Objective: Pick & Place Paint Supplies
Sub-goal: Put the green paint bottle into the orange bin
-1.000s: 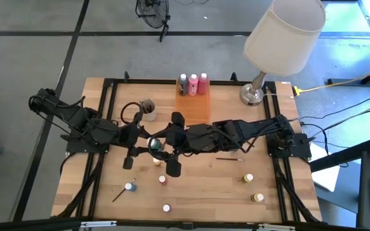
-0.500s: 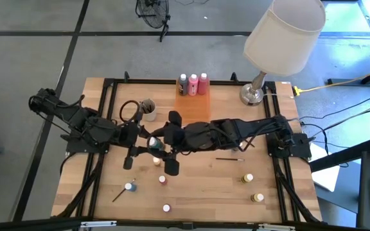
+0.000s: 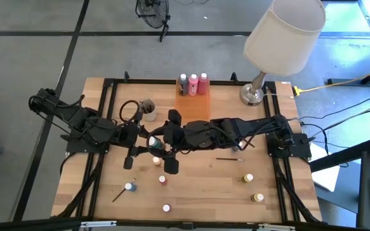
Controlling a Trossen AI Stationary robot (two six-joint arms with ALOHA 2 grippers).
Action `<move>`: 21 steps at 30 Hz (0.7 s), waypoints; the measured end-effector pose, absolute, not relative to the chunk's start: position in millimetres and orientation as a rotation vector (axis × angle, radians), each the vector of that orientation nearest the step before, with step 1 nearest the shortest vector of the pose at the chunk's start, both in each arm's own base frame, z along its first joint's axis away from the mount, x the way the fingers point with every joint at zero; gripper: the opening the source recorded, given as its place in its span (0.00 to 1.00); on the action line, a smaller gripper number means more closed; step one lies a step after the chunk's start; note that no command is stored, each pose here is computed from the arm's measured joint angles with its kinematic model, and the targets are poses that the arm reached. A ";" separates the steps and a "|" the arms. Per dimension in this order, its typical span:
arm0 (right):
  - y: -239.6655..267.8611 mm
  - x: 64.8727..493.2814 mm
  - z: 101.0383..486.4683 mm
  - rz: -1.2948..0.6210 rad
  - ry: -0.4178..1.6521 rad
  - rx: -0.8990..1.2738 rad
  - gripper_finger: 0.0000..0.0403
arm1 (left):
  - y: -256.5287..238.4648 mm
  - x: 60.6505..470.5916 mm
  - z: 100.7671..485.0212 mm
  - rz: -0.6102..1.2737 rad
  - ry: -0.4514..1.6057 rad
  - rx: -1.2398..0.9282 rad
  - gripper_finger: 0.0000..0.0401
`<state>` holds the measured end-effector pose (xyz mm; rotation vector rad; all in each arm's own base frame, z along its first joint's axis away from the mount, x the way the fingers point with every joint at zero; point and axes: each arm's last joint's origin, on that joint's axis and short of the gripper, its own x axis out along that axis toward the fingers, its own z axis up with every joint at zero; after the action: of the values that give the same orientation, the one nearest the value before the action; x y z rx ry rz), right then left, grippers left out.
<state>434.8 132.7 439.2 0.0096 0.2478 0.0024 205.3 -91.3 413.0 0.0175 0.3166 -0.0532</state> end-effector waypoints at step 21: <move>132.1 435.0 439.2 0.002 0.248 0.002 0.31 | -91.4 205.3 412.9 -0.054 0.317 0.017 0.34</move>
<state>435.0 132.1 439.2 0.0018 0.2484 0.0016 205.3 -91.4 412.9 0.0168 0.3175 -0.0541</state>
